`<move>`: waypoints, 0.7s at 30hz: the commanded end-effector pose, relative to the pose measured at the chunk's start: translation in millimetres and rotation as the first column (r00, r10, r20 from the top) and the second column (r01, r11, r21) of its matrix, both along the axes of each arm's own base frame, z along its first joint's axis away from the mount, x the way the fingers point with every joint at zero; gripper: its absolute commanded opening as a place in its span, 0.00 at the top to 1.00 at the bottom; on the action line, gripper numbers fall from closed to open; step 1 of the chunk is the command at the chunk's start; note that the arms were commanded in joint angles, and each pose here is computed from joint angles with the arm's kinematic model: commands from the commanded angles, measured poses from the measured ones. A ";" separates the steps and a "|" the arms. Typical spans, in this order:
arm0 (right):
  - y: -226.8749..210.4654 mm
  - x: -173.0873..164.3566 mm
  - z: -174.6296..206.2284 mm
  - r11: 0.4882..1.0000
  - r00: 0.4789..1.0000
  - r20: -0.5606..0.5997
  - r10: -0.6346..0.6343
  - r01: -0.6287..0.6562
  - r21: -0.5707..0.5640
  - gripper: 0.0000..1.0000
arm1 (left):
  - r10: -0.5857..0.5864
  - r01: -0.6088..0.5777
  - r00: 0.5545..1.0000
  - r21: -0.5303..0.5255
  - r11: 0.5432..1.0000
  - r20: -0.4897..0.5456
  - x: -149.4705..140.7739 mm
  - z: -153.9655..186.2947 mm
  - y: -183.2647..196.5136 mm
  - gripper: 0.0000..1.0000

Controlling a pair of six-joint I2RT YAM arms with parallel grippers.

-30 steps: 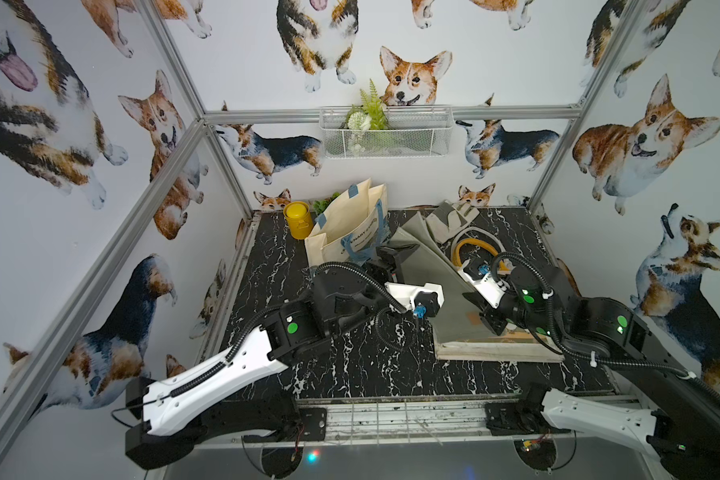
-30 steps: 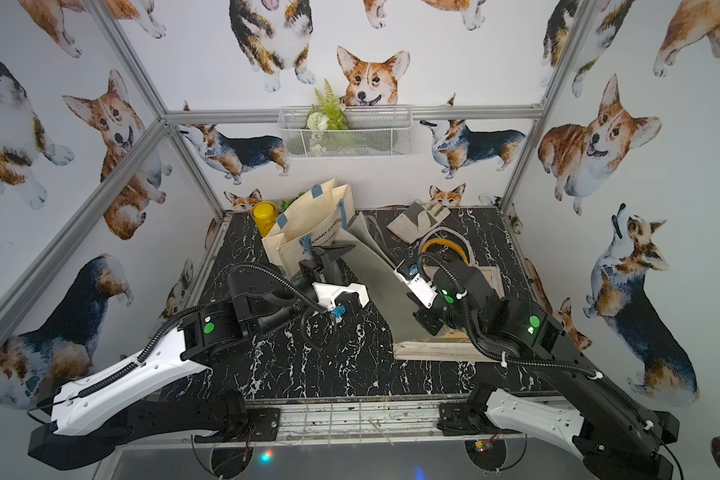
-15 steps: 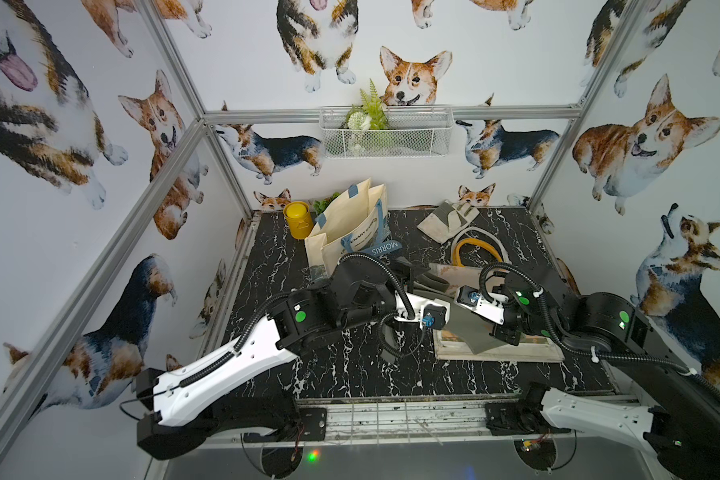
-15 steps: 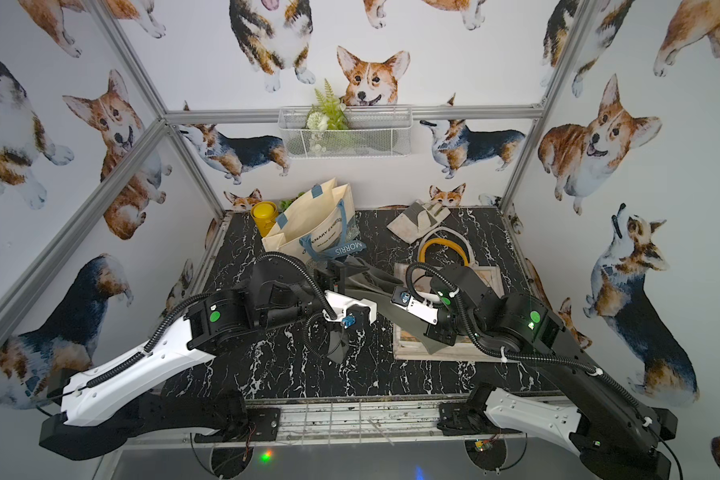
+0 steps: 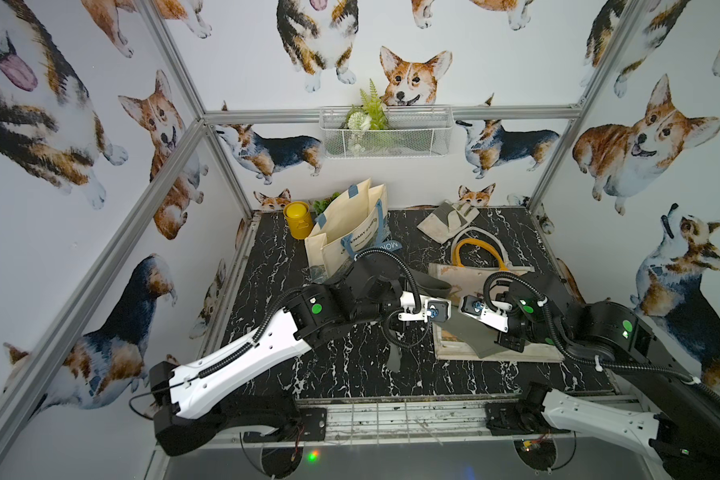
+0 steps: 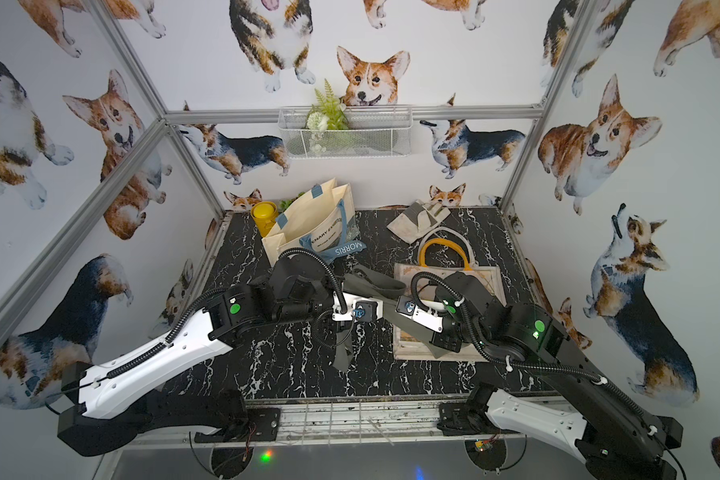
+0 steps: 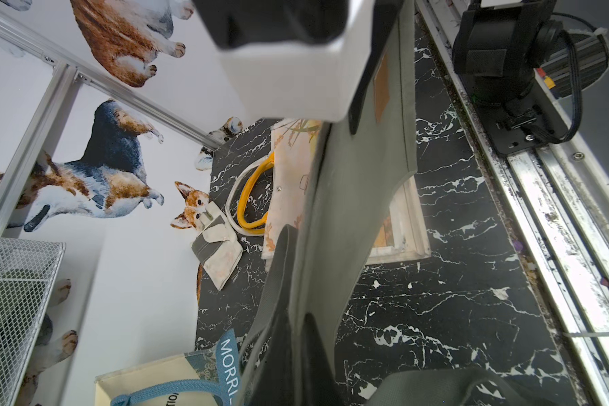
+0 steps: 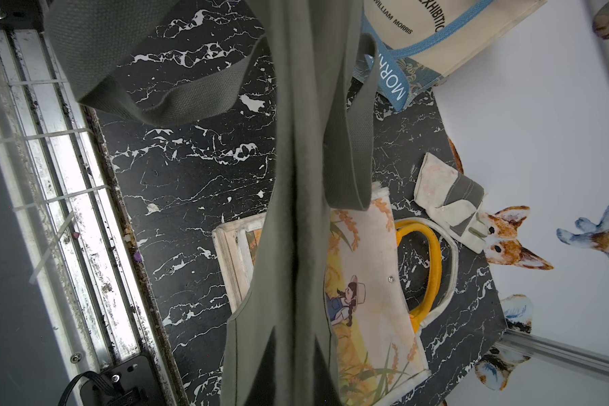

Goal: Put away the canvas bag
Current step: Press the canvas bag.

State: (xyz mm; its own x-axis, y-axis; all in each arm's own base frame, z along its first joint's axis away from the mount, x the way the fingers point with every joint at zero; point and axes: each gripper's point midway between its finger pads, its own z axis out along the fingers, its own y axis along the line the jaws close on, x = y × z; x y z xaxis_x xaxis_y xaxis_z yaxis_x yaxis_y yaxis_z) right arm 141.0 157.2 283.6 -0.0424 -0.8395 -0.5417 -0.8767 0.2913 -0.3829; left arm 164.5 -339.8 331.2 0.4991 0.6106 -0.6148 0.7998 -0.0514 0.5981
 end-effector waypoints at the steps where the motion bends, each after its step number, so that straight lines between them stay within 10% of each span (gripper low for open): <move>1: 13.5 2.7 13.4 0.995 1.000 0.028 0.010 -0.013 0.097 1.00 | 0.043 -0.043 0.999 0.023 0.999 -0.004 6.2 -2.2 6.9 1.00; 5: 11.8 2.8 6.1 0.993 1.000 0.006 -0.026 0.025 0.116 0.97 | 0.093 -0.093 0.996 -0.041 0.995 0.001 13.1 11.6 8.4 1.00; 8: 9.4 1.4 -4.6 0.990 0.998 -0.026 -0.059 0.062 0.125 0.66 | 0.129 -0.132 0.991 -0.130 0.983 -0.027 15.9 30.6 12.2 1.00; 12: 4.7 -3.6 -20.4 0.982 0.993 -0.070 -0.099 0.109 0.153 0.48 | 0.121 -0.140 0.988 -0.212 0.967 -0.100 11.9 52.0 23.2 1.00; 17: 6.6 -4.3 -25.1 0.967 0.993 -0.056 -0.105 0.115 0.226 0.52 | 0.104 -0.141 0.984 -0.283 0.949 -0.141 7.2 65.9 32.8 1.00; 21: 7.1 3.2 -13.7 0.967 0.994 0.007 -0.106 0.102 0.233 0.88 | 0.146 -0.177 0.980 -0.252 0.951 -0.137 10.4 55.6 41.7 1.00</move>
